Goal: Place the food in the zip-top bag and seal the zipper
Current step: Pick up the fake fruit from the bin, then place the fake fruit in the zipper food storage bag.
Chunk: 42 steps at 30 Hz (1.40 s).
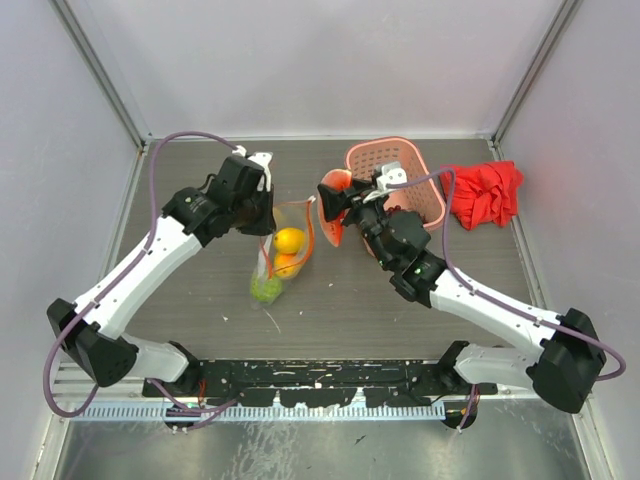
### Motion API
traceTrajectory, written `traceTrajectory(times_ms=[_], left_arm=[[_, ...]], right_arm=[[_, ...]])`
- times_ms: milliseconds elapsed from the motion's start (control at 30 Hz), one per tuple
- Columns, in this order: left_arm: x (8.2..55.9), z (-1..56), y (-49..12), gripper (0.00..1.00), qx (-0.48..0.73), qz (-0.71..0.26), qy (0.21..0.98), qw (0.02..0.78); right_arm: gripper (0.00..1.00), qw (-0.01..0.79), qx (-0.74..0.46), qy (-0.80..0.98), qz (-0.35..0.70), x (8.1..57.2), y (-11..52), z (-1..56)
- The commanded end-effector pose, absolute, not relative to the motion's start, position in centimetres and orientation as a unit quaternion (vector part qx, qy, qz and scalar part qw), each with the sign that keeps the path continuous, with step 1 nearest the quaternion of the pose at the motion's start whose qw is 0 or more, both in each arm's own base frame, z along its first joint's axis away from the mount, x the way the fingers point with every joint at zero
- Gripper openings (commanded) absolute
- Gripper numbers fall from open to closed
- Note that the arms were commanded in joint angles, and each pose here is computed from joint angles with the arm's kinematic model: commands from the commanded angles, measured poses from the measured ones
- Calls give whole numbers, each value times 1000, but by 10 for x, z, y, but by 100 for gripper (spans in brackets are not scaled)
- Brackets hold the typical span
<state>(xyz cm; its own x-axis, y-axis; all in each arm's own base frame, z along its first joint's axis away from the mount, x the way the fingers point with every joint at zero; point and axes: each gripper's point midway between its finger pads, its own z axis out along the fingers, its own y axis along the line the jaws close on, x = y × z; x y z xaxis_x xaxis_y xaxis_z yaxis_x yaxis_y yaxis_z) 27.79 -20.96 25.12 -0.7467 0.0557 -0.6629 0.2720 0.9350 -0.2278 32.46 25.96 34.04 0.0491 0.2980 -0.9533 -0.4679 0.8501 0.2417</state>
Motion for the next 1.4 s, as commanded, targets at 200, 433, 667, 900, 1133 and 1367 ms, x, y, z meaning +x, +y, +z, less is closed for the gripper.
traceTrajectory(times_ms=[200,433,667,900,1133,1367], left_arm=[[288,276,-239,0,28,-236,908,344],[283,274,-247,0,12,-263,907,329],[283,277,-252,0,1,-283,900,333],[283,270,-247,0,-13,-278,899,337],[282,263,-240,0,-23,-269,899,344],[280,264,-231,0,-29,-259,898,355]], right_arm=[[28,776,39,542,321,298,254,389],[29,783,69,524,329,301,266,382],[29,780,68,524,334,304,294,356],[31,767,60,552,322,303,313,318],[31,735,42,589,332,292,332,281],[32,704,34,624,338,280,342,258]])
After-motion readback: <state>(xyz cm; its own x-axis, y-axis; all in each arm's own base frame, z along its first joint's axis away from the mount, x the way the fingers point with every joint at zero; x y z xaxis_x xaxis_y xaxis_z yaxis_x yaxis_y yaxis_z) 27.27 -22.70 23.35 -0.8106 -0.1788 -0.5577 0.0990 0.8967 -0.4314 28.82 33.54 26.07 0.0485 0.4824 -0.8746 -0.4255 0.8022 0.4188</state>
